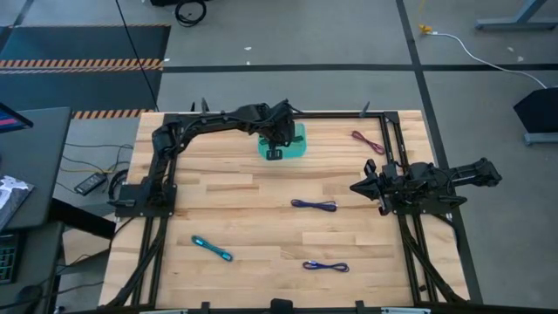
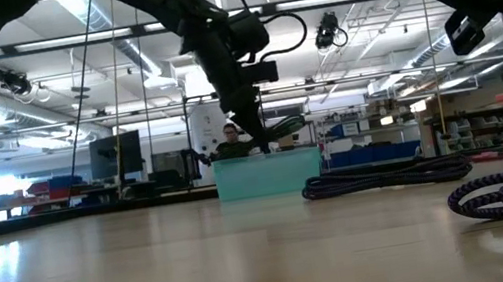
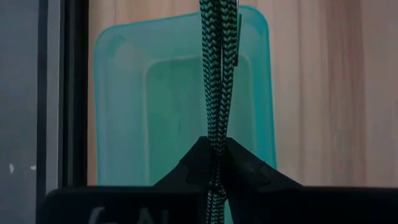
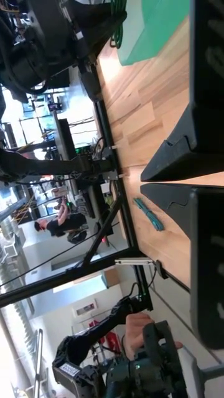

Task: Pick and place USB-C Cables
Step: Put the green charger cable into the green bin, then put the light blue charger cable into the green bin, then put the top purple charger cable into the green bin

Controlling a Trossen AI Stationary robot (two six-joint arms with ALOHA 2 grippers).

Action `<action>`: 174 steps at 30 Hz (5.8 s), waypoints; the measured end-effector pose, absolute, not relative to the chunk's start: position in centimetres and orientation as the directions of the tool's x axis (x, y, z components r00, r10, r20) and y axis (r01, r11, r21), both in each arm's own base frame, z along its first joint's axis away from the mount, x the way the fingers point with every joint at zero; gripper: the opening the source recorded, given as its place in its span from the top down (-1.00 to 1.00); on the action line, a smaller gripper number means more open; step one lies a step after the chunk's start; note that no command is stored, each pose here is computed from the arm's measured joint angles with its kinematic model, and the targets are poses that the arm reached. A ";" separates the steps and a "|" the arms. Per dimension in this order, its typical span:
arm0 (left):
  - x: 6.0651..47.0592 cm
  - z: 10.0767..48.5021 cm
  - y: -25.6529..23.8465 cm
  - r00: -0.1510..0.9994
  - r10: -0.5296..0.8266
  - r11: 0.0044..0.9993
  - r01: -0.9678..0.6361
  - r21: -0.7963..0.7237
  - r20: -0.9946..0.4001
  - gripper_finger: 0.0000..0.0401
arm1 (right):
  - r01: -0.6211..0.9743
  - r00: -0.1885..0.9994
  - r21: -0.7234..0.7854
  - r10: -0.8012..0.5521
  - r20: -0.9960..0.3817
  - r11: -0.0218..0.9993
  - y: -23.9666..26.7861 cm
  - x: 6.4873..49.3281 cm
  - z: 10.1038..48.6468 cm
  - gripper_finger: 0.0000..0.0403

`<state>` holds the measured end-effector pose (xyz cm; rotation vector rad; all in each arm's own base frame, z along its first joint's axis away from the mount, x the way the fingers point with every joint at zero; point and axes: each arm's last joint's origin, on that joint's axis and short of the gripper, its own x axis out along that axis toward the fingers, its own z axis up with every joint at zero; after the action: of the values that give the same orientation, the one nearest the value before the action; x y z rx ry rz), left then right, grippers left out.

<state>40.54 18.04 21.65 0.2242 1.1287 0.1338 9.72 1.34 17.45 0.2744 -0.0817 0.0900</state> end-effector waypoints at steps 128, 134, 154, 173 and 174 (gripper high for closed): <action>35.5 28.5 10.2 0.375 0.353 0.936 -0.133 0.327 -0.857 0.87 | -0.248 0.967 0.235 0.227 0.113 0.940 1.8 9.6 17.6 0.89; 38.8 29.0 13.2 0.378 0.339 0.938 -0.068 0.340 -0.862 0.87 | -0.242 0.968 0.224 0.220 0.120 0.944 1.7 9.6 17.7 0.89; 42.1 21.5 20.8 0.249 0.288 0.957 -0.033 0.289 -0.925 0.87 | -0.241 0.968 0.223 0.219 0.119 0.945 1.7 9.6 17.7 0.89; 43.0 21.5 19.4 0.284 0.283 0.958 -0.030 0.286 -0.916 0.34 | -0.223 0.973 0.225 0.200 0.117 0.949 1.7 9.6 17.7 0.89; 43.1 21.6 19.3 0.281 0.302 0.952 -0.035 0.304 -0.911 0.29 | -0.222 0.973 0.225 0.201 0.116 0.949 1.7 9.6 17.7 0.89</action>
<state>43.14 19.32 21.56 0.2429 1.2694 0.2289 9.64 1.69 17.67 0.2391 -0.0921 0.2155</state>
